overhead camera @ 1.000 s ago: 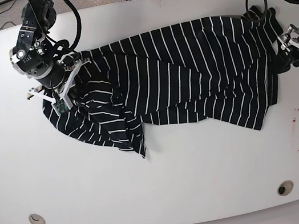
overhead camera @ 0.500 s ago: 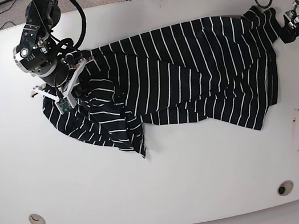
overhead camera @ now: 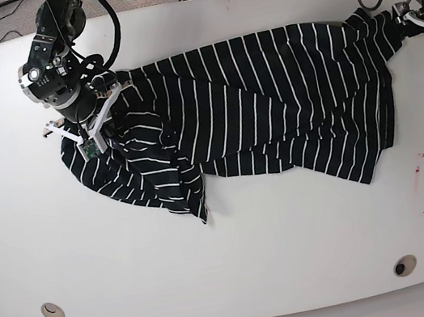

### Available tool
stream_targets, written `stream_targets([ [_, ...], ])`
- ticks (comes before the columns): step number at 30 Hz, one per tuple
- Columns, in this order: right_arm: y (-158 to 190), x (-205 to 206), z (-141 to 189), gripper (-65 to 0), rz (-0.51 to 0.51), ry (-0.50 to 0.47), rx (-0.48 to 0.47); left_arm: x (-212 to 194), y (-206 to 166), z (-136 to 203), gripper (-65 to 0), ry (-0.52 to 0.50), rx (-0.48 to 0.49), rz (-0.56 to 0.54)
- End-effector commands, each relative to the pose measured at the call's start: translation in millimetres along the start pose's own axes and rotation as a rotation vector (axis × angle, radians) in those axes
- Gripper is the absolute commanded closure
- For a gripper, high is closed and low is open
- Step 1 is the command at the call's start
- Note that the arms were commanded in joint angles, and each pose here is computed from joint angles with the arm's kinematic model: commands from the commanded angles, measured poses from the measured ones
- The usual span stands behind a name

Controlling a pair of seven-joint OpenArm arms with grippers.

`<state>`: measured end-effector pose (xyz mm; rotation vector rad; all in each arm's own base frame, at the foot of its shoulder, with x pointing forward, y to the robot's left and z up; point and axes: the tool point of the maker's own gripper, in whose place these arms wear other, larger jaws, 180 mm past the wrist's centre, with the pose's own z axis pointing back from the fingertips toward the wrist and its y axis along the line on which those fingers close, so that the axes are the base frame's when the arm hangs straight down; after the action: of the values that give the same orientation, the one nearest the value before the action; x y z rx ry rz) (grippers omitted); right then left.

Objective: Fold the T-shirt properly
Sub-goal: 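Hold the shirt edge with both grippers and pull it taut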

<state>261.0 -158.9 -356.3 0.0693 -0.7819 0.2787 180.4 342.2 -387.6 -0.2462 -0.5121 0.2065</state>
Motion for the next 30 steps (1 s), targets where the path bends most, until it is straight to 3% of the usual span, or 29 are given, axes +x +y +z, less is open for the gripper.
stream_targets([
  [1, -1, 12, 3, 0.0, 0.002, -0.045, -0.005, -2, -3, -1, -41.7, -0.011, -0.01, 0.006],
  [10, -4, 11, 3, 0.0, 0.004, -0.043, -0.01, -14, -22, -23, -41.7, 0.027, -0.032, -0.004],
  [19, -4, 11, 3, 0.0, 0.005, -0.043, -0.01, -31, -19, -31, -41.7, 0.073, 0.02, -0.02],
  [24, -4, 10, 3, 0.0, 0.005, -0.041, -0.01, -34, -28, -36, -40.3, 0.082, -0.012, -0.023],
  [27, -3, 10, 3, 0.0, 0.003, -0.04, -0.009, -36, -38, -40, -31.1, 0.092, -0.038, -0.037],
  [30, -4, 10, 3, 0.0, 0.003, -0.04, -0.01, -39, -42, -43, -15.4, 0.107, -0.046, -0.051],
])
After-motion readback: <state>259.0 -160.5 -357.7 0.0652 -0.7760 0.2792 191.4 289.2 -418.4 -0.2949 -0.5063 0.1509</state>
